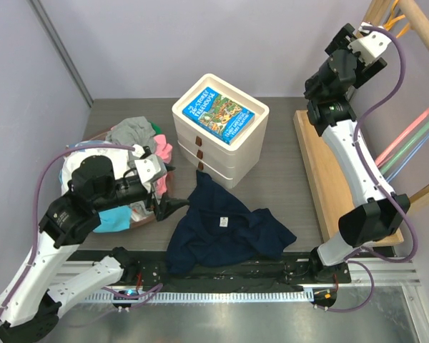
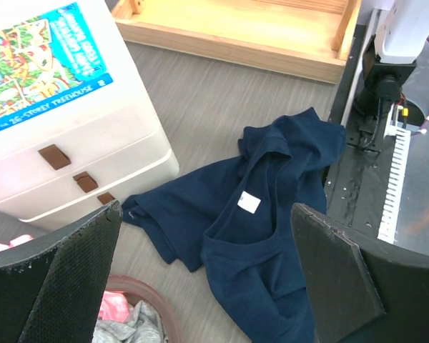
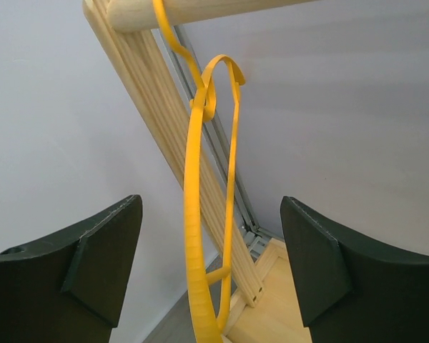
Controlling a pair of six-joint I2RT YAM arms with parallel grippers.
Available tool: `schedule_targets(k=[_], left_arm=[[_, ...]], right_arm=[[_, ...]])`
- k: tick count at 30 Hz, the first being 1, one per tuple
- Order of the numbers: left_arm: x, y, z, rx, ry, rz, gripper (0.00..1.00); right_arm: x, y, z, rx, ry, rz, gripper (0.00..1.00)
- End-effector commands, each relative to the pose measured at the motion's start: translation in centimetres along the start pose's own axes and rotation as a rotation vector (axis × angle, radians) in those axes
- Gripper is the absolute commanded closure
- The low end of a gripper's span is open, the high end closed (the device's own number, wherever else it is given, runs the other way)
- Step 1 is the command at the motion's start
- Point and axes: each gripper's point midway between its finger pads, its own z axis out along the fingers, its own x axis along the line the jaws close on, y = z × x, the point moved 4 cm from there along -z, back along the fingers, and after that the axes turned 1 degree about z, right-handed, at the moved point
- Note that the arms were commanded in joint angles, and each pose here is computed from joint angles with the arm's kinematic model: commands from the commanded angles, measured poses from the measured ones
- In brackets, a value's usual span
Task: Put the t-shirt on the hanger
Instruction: Pick up the hanger from the clothesline.
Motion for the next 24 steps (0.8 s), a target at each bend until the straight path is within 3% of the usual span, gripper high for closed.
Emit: schedule_targets(k=[1, 10, 17, 24], left_arm=[[1.1, 1.6, -0.5, -0.075, 0.078, 0.063, 0.0], [2.0, 1.5, -0.4, -0.067, 0.135, 0.074, 0.0], [2.4, 1.6, -0.4, -0.07, 0.157, 0.09, 0.0], [2.6, 1.9, -0.3, -0.071, 0.161, 0.094, 0.0]], right_arm=[[1.2, 1.4, 1.3, -0.07, 0.0, 0.108, 0.18], [2.1, -0.9, 3.4, -0.079, -0.002, 0.11, 0.21], [2.8, -1.9, 4.0, -0.082, 0.017, 0.105, 0.46], [3.4, -1.5, 4.3, -0.093, 0.026, 0.114, 0.78]])
